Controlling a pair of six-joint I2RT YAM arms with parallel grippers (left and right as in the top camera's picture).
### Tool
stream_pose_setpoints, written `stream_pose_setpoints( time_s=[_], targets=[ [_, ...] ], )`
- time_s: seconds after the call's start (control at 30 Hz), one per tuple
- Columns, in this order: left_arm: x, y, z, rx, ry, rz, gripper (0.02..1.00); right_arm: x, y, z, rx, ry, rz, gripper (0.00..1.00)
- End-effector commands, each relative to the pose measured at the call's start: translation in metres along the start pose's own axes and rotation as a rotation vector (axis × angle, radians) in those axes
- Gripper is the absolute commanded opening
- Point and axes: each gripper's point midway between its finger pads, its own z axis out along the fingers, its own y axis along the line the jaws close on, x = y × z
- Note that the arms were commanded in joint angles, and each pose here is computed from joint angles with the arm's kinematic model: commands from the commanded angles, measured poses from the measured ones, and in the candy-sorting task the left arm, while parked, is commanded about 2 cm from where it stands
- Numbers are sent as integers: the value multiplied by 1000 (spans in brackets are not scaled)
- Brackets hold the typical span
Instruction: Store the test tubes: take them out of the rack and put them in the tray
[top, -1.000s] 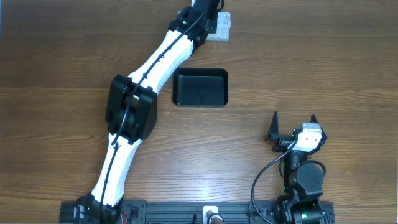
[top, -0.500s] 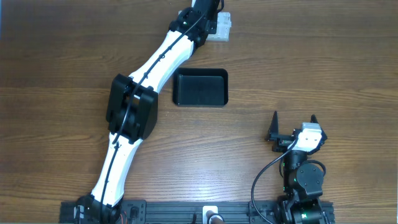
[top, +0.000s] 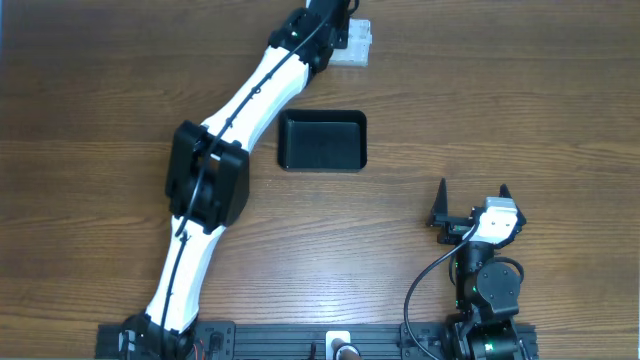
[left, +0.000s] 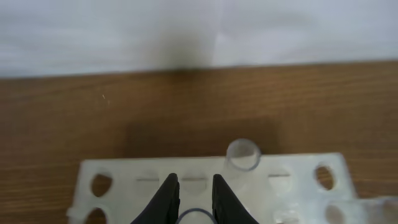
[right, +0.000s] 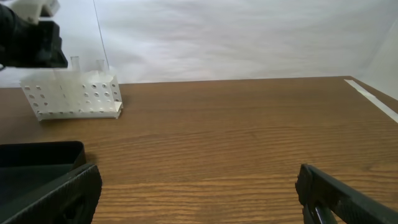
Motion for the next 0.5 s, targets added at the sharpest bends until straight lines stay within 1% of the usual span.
stream_pose_setpoints(
  time_s=[0.03,0.13,0.23,0.3,0.4,0.43,0.5],
  targets=[
    [-104,13,-92,35,-216,-43,137,1,-1,0,2,-4,-6,993],
    [-124,15,-127,56,-246,-51,137,1,-1,0,2,-4,-6,993],
    [-118,19,-152,80,-183,-57,137,1,-1,0,2,-4,-6,993],
    [-98,28,-162,58,-91,-103,141,1,-1,0,2,-4,-6,993],
    [-58,41,-166,2,72,-176,137,1,-1,0,2,-4,-6,991],
    [-45,43,-165,-14,116,-188,137,1,-1,0,2,-4,-6,991],
    [-19,41,-156,-21,193,-174,137,1,-1,0,2,-4,-6,993]
  ],
)
